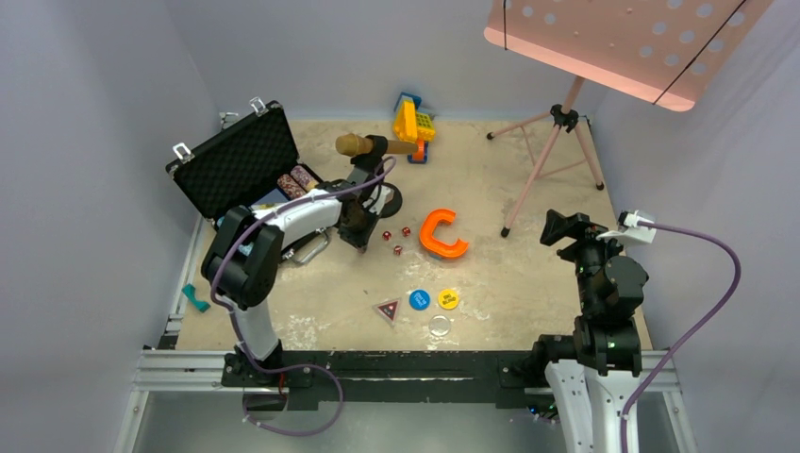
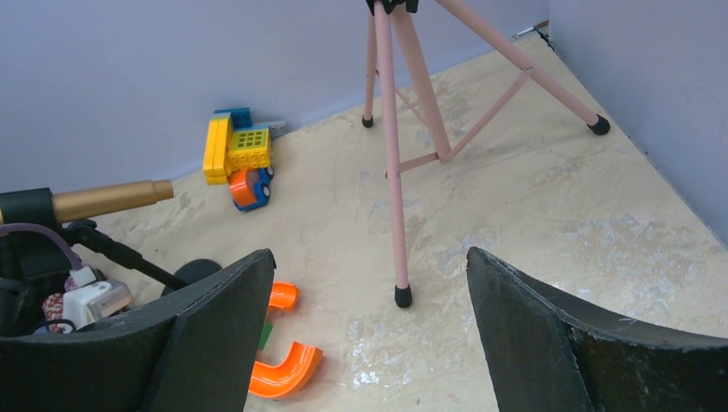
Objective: Pack up texas hold em set
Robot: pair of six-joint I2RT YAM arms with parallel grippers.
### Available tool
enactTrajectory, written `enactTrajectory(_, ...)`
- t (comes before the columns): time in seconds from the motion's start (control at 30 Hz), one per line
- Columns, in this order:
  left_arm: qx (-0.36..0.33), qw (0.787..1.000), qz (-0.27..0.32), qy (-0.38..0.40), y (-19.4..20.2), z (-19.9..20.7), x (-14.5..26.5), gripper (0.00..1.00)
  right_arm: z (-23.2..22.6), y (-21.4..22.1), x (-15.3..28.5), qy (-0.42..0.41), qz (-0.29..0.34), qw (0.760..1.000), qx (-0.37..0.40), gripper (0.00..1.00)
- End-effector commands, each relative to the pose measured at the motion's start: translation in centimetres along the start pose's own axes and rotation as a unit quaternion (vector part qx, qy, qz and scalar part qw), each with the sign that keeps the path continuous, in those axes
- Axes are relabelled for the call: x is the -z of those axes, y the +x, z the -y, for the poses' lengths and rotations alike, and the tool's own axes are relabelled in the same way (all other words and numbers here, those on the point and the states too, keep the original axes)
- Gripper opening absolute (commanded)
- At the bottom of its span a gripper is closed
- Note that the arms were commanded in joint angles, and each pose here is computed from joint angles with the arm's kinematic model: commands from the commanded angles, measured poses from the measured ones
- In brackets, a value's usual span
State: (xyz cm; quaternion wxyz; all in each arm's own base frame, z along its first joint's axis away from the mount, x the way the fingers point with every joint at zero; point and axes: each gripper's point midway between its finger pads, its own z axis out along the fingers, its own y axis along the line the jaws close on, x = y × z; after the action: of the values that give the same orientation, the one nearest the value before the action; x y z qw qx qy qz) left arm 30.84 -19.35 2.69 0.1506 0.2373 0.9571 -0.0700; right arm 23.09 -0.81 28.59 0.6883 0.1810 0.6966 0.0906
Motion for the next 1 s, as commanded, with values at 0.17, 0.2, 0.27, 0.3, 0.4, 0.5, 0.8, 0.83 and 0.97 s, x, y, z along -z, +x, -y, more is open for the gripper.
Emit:
enactTrajectory(0.17, 0.092, 0.993, 0.068, -0.024, 1.7, -1.8, 6.6, 0.0, -0.8, -1.9, 0.3, -0.014, 0.027, 1.0, -0.002, 0.87)
enactTrajectory(0.2, 0.108, 0.992, 0.068, -0.022, 2.3, -2.0, 6.9, 0.0, -0.8, -1.9, 0.3, -0.014, 0.027, 1.0, -0.002, 0.87)
enactTrajectory(0.27, 0.153, 0.985, 0.07, -0.025, 3.2, -3.6, 7.6, 0.0, -0.8, -1.9, 0.3, -0.014, 0.027, 1.0, -0.002, 0.87)
enactTrajectory(0.3, 0.171, 0.982, 0.075, -0.028, 3.5, -4.2, 8.1, 0.0, -0.8, -1.9, 0.3, -0.014, 0.028, 1.0, -0.002, 0.87)
enactTrajectory(0.4, 0.219, 0.971, 0.082, -0.044, 4.4, -6.5, 8.9, 0.0, -0.8, -1.9, 0.3, -0.014, 0.028, 1.0, -0.002, 0.87)
enactTrajectory(0.5, 0.272, 0.954, 0.093, -0.089, 4.8, -9.7, 9.8, 0.0, -0.8, -1.9, 0.3, -0.013, 0.027, 1.0, -0.002, 0.87)
enactTrajectory(0.8, 0.399, 0.884, 0.151, -0.19, 3.7, -18.4, 12.1, 0.0, -0.9, -1.7, 0.1, -0.019, 0.026, 0.999, -0.002, 0.87)
enactTrajectory(0.83, 0.404, 0.88, 0.155, -0.197, 3.4, -18.8, 12.1, 0.0, -0.9, -1.6, 0.1, -0.019, 0.026, 0.999, -0.002, 0.87)
enactTrajectory(0.97, 0.421, 0.865, 0.176, -0.211, 1.7, -20.6, 11.8, 0.0, -0.9, -1.7, 0.1, -0.019, 0.026, 0.999, -0.002, 0.87)
